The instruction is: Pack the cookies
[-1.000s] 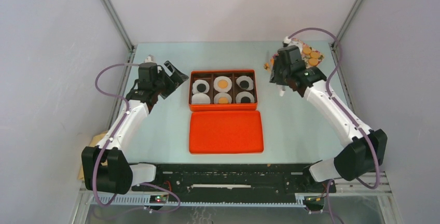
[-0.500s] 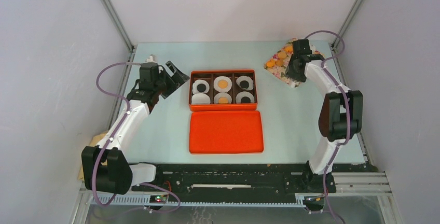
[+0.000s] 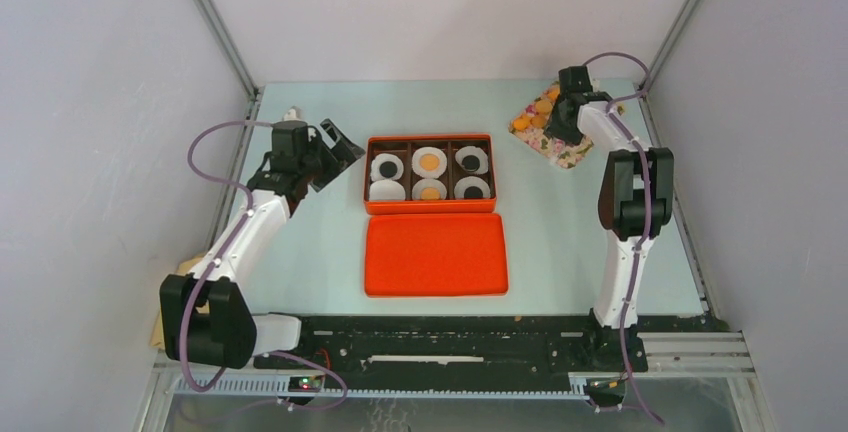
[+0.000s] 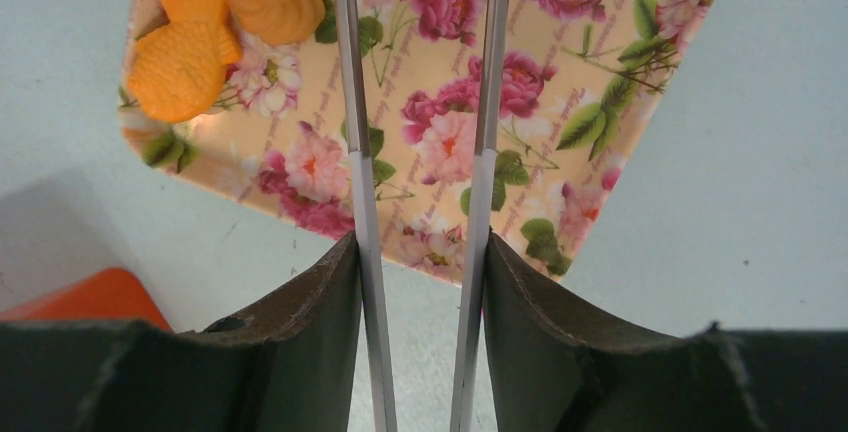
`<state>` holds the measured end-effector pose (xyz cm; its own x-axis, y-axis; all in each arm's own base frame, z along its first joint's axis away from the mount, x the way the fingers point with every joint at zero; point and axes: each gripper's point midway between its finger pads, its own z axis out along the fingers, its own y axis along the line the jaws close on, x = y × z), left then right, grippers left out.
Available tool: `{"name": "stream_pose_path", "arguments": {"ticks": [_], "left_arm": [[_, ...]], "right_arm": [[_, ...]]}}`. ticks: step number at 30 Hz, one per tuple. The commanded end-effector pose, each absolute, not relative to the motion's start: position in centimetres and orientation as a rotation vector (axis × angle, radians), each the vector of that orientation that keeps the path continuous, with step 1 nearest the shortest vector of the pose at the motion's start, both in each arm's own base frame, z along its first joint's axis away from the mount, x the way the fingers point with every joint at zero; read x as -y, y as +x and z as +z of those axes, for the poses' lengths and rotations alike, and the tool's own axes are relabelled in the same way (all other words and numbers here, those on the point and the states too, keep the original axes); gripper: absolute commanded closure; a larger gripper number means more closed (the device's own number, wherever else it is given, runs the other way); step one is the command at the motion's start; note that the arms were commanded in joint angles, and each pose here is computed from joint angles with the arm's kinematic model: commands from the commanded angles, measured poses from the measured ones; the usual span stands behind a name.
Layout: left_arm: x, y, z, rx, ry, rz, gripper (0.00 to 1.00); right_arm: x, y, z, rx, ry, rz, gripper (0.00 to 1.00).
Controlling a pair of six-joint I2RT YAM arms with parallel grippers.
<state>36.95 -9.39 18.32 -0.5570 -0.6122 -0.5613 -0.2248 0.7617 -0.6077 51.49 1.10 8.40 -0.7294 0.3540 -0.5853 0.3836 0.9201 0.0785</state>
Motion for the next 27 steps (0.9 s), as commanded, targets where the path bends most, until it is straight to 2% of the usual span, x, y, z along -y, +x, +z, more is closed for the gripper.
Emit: {"name": "stream_pose_path", "arguments": {"ticks": [1,10,18,27], "left_arm": [[9.3,37.7,19.4,-2.118,-0.580,-0.592,0.09],[9.5,38.0,19.0,-2.131,-0.587,-0.601,0.09],[9.7,37.9,18.9,-2.133,-0.589,-0.615,0.09],[9.2,37.5,20.2,-2.099,-0.599,-0.599,0.09]], "right_arm": [[-0.1,53.5,10.1,-2.383,0.546,-0.068,0.49],[1.5,54.7,11.2,-2.359,0.585,-0.089,0.51],[0.5,54.7,12.0,-2.353,0.565,0.005,0.69],[-3.2,51.2,17.4,-2.288,0.473,0.173,0.78]]}}
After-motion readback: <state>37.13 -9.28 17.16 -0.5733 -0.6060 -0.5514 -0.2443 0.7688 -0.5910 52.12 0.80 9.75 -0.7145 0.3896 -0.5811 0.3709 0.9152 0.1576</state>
